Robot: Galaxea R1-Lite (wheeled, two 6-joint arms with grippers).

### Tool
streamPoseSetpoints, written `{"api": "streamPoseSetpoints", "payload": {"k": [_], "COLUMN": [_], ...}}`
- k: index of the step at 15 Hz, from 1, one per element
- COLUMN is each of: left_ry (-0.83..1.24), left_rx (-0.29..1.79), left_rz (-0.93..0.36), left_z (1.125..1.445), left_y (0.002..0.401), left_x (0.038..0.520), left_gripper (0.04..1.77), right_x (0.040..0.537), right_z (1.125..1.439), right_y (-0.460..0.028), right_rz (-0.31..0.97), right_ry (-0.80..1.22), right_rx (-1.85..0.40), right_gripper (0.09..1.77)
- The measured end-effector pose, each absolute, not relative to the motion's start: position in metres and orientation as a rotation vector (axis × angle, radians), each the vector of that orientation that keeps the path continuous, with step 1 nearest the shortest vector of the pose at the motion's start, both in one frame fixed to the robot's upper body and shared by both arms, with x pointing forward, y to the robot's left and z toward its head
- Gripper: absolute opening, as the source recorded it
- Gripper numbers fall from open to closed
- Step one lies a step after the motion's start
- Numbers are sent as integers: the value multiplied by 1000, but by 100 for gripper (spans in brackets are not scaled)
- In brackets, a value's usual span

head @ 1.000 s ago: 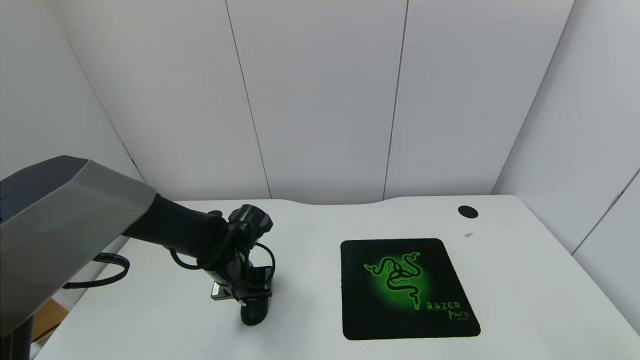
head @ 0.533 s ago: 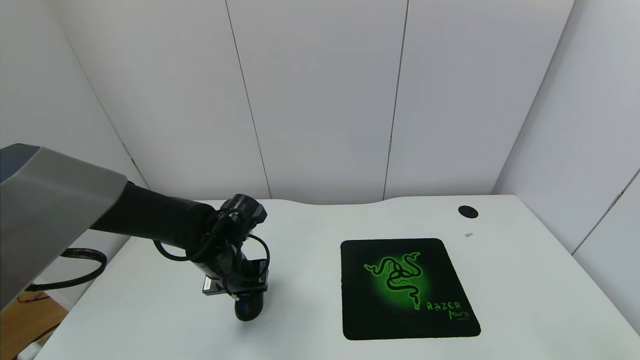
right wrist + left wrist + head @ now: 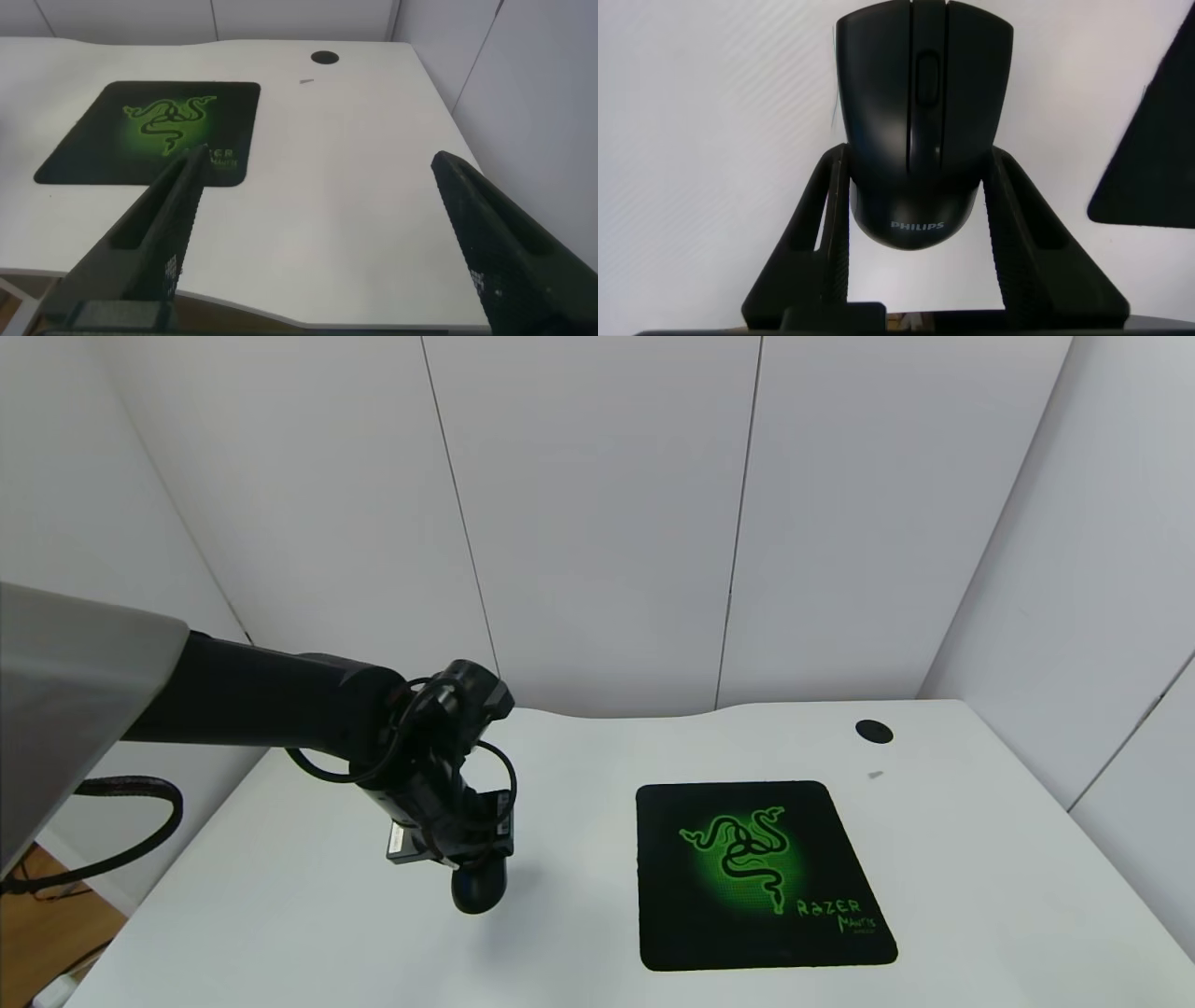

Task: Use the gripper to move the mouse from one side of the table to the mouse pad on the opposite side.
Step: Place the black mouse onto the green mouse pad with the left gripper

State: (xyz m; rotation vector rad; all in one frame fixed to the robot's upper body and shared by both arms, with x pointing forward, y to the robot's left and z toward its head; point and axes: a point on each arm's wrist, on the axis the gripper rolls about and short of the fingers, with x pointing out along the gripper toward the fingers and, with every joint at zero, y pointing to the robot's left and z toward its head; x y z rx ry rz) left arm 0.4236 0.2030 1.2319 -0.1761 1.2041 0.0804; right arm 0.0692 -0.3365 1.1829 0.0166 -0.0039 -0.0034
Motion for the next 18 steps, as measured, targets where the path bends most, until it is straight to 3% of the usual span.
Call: {"api": "streamPoseSetpoints", "payload": {"k": [18], "left_ry": [1159], "left_rx": [-226], "left_rz": [19], "left_z": [1281], "left_y": [96], "left_x": [420], "left_gripper": [90], "right_x": [69], "right_z": [1183], "right_y": [-336], "right_rz": [-3], "right_ry": [-4], "right_rx": [17], "right_gripper": [171]}}
